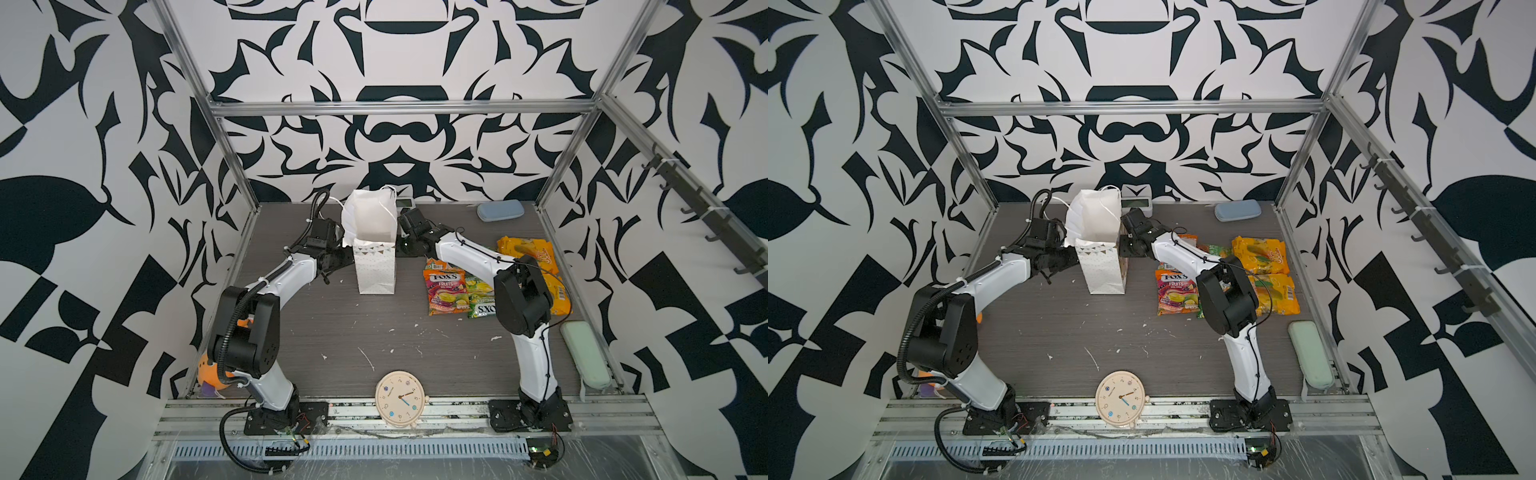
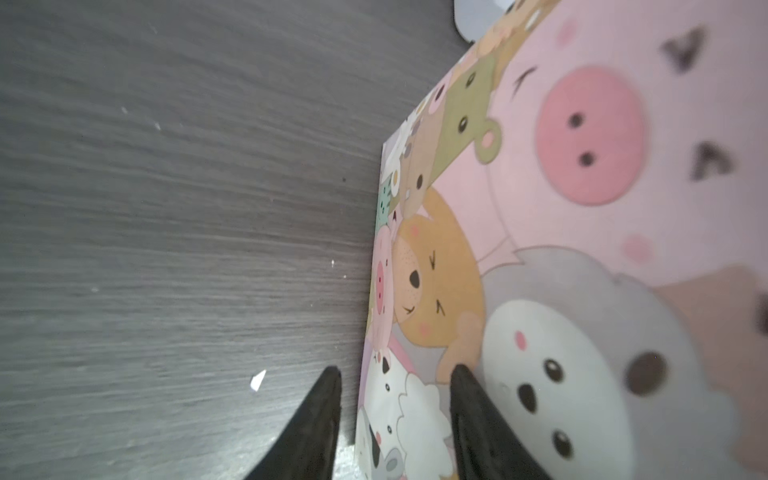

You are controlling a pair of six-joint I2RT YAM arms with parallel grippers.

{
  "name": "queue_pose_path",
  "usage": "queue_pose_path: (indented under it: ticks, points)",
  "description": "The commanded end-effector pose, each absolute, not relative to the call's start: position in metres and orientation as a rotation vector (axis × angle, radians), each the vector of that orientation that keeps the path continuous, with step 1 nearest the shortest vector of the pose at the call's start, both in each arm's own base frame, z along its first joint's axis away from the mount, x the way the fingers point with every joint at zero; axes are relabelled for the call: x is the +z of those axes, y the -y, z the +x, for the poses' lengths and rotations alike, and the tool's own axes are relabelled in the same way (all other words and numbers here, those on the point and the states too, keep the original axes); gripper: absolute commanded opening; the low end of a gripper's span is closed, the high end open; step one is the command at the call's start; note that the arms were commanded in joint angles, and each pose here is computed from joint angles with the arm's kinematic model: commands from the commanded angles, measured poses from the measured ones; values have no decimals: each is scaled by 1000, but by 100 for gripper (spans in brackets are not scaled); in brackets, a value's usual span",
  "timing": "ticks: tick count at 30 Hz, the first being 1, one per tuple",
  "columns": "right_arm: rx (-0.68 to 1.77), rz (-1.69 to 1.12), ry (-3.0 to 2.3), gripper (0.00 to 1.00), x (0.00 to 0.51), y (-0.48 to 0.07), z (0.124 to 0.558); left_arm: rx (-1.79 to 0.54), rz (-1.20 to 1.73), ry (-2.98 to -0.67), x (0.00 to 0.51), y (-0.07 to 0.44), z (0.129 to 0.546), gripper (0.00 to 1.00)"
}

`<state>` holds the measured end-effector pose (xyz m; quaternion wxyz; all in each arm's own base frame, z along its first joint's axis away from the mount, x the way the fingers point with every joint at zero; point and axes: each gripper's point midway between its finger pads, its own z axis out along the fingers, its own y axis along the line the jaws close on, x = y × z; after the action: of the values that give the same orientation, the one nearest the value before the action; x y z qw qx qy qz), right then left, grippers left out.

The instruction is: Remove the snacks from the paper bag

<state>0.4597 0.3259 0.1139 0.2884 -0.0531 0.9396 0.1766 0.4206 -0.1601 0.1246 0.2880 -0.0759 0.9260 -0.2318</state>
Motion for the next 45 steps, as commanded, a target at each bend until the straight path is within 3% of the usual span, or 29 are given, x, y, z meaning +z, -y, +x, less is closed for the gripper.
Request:
queue_pose_path:
  ticks: [1, 9, 12, 16, 22, 27, 31, 39, 45]
  points:
    - [497, -126, -2431, 32, 149, -332, 464, -563, -183, -2474, 136, 156, 418, 52]
    - [366, -39, -2358, 42, 173, -280, 463, -401, -167, -2302, 179, 122, 411, 71]
    - [333, -14, -2319, 50, 184, -261, 460, -353, -145, -2153, 211, 107, 403, 90]
    - [285, 42, -2255, 59, 197, -234, 457, -246, -164, -1982, 248, 76, 385, 100]
    - [264, 143, -2214, 62, 208, -187, 451, -111, -210, -1890, 264, 40, 366, 100]
    - [89, 223, -2050, 62, 231, -128, 426, -4, -283, -1775, 270, 13, 348, 100]
    - [-88, 227, -1870, 72, 248, -83, 394, 126, -346, -1736, 255, -11, 332, 100]
    - [-403, 255, -1767, 75, 204, -10, 325, 267, -306, -1739, 186, -28, 304, 99]
    - [-517, 388, -1823, 77, 156, 34, 294, 306, -325, -1784, 139, -34, 310, 100]
